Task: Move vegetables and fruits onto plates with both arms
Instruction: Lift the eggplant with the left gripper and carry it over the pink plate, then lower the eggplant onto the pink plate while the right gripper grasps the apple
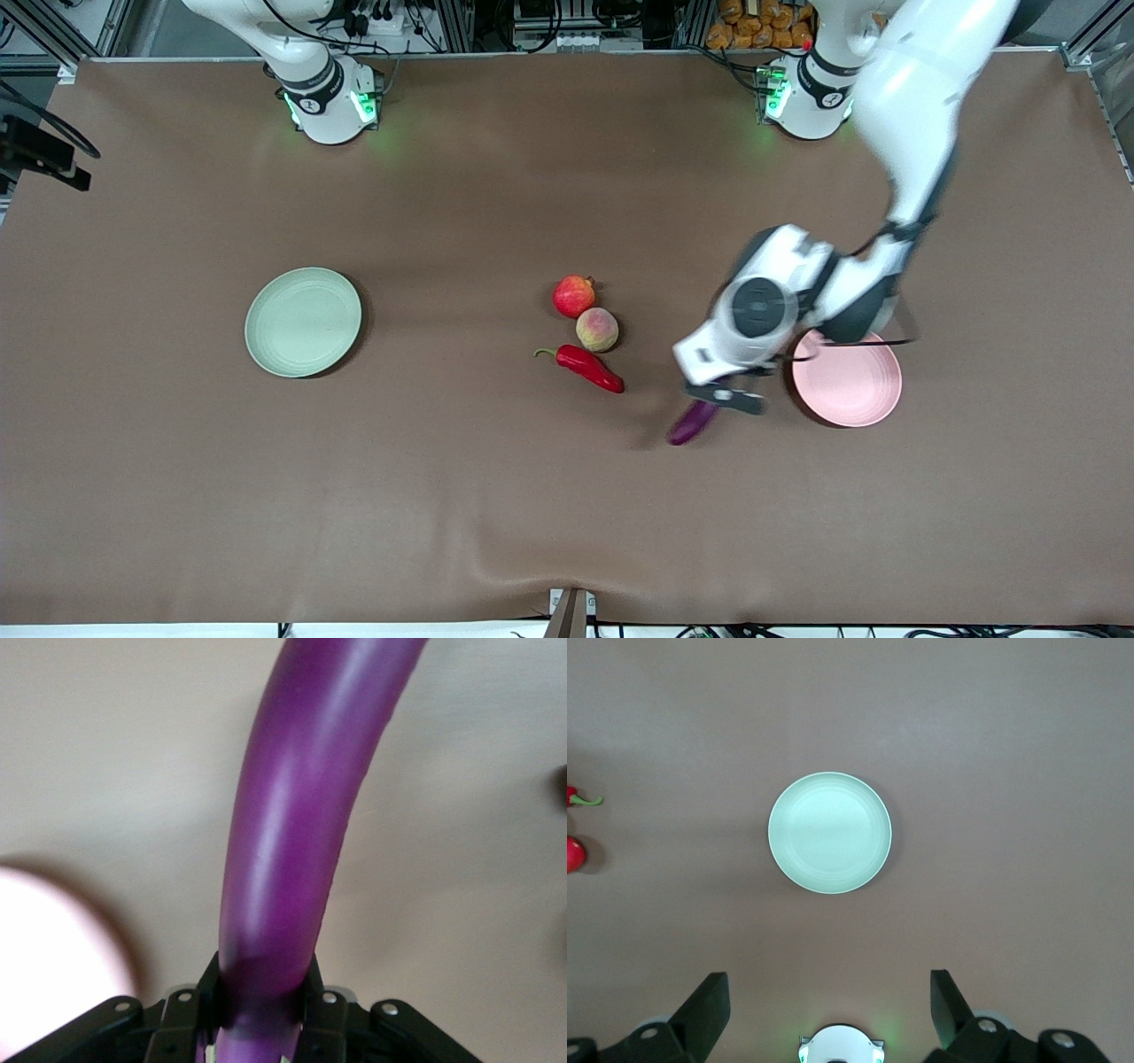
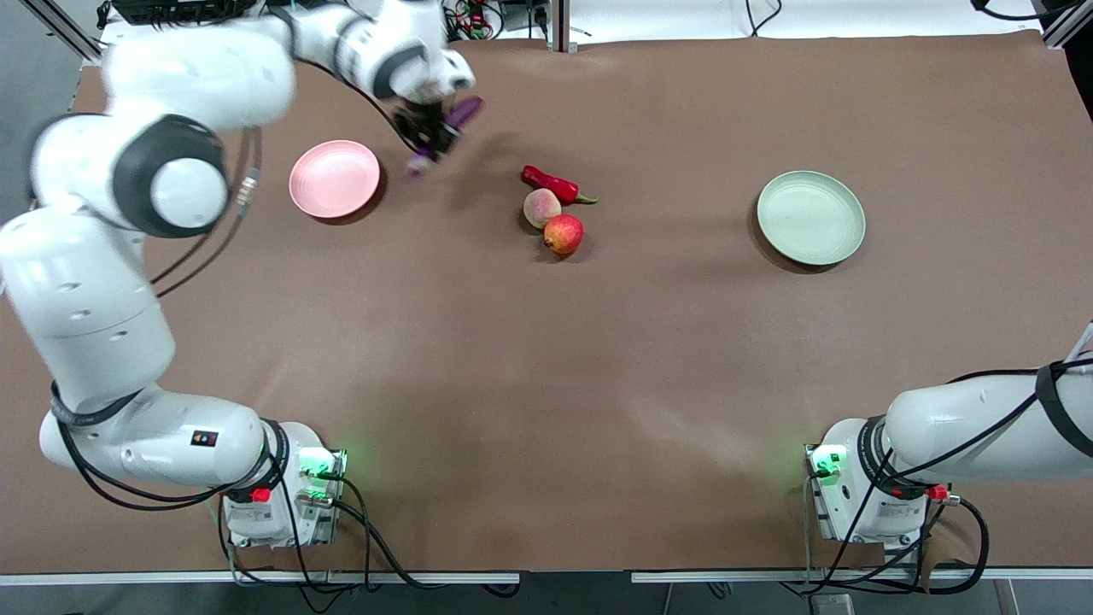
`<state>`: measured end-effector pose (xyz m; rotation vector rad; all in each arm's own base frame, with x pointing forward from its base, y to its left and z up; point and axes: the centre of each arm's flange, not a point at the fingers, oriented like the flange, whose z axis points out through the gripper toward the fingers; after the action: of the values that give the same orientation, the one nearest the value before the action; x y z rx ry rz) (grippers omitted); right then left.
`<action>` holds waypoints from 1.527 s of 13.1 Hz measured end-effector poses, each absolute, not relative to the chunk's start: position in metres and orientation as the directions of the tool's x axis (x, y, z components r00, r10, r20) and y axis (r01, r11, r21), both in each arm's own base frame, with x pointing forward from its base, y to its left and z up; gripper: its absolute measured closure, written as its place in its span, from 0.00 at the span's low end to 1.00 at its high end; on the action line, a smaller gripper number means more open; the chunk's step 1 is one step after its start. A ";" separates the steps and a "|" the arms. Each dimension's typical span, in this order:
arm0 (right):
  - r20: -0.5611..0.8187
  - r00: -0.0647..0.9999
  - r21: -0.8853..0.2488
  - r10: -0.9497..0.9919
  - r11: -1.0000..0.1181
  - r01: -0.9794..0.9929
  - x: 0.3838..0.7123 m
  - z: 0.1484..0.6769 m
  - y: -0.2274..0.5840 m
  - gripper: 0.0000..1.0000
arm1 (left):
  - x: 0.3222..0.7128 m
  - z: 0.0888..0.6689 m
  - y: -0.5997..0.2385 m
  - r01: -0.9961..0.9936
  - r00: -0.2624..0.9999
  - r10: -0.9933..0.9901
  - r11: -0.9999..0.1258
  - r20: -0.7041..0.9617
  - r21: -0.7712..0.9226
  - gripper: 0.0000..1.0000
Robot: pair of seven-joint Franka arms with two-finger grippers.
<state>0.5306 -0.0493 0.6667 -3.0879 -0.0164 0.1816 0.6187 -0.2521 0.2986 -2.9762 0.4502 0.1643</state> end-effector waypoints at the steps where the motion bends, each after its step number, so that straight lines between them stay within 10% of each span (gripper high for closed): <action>1: -0.146 0.989 -0.050 0.011 -0.999 0.003 0.540 0.651 -0.051 0.00 | 0.625 0.328 -0.219 -0.261 0.960 -0.247 -0.960 -0.130 -0.106 0.64; 9: -0.239 0.971 -0.073 0.023 -0.997 0.006 0.578 0.587 -0.028 0.00 | 0.622 0.283 -0.037 -0.006 0.986 0.005 -0.998 -0.169 -0.068 0.65; 20: -0.296 0.863 -0.152 -0.410 -0.872 -0.466 0.572 0.494 0.260 0.00 | 0.596 0.232 -0.010 0.046 0.982 0.051 -0.998 -0.181 -0.034 0.65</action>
<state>0.5715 0.2603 0.4936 -2.8181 0.6712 0.3759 0.5957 -0.0101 0.2317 -3.0984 -0.0762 0.2842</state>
